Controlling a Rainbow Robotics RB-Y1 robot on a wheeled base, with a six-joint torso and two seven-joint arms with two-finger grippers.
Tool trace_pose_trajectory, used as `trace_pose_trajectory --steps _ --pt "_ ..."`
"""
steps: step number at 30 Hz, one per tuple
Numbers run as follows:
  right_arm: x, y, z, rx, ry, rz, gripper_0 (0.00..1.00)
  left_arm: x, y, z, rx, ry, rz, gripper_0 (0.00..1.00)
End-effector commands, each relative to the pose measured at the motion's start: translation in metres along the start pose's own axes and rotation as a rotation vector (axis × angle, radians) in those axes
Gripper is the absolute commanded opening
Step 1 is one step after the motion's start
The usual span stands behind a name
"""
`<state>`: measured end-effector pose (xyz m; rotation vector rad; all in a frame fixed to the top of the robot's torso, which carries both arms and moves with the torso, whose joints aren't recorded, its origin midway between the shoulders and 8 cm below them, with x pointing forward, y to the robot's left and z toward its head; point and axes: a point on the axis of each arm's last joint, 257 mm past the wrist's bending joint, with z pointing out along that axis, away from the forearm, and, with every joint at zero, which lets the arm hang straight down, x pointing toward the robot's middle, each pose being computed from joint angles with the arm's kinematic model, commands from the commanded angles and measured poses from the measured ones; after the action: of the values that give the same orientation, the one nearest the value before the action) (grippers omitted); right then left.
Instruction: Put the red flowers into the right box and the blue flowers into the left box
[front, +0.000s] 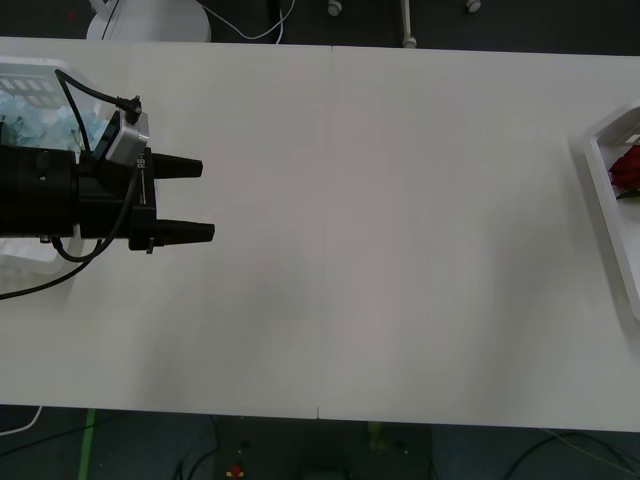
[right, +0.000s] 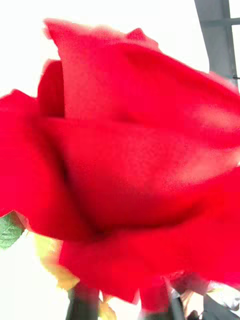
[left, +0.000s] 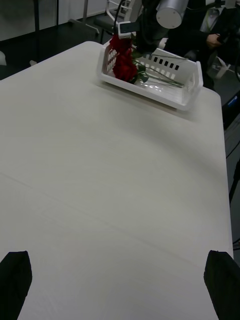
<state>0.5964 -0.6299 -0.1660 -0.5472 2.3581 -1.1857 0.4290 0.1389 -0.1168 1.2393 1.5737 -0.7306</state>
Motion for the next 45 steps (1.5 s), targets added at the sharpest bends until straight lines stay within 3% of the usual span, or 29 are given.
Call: trace_pose_trajectory --steps 1,4,7,14,24,30,34,39,45 --pt "-0.014 0.003 -0.003 -0.021 -0.037 0.081 0.66 0.0 -0.006 0.006 -0.003 0.002 -0.002 1.0" --pt "-0.012 -0.003 -0.004 -0.027 -0.041 0.096 0.77 0.0 -0.006 0.006 -0.003 0.002 -0.002 1.0" --pt "-0.011 -0.009 -0.005 -0.038 -0.051 0.114 0.82 0.0 -0.006 0.006 -0.003 0.002 -0.002 1.0" --pt "-0.022 -0.03 -0.034 -0.162 -0.105 0.108 0.84 0.0 -0.006 0.006 -0.003 0.002 -0.002 1.0" --pt "-0.083 -0.004 -0.137 -0.541 -0.334 0.095 0.84 0.0 -0.006 0.006 -0.003 0.002 -0.002 1.0" --pt "-0.138 0.063 -0.239 -0.85 -0.583 -0.001 0.84 0.0 -0.006 0.006 -0.003 0.002 -0.002 1.0" --pt "-0.152 0.116 -0.297 -0.994 -0.719 -0.103 0.84 0.0 -0.006 0.006 -0.003 0.002 -0.002 1.0" --pt "-0.148 0.15 -0.347 -1.004 -0.844 -0.248 0.84 0.0 -0.006 0.006 -0.003 0.002 -0.002 1.0" --pt "-0.139 0.173 -0.368 -0.937 -0.976 -0.487 0.84 0.0 -0.006 0.006 -0.003 0.002 -0.002 1.0"
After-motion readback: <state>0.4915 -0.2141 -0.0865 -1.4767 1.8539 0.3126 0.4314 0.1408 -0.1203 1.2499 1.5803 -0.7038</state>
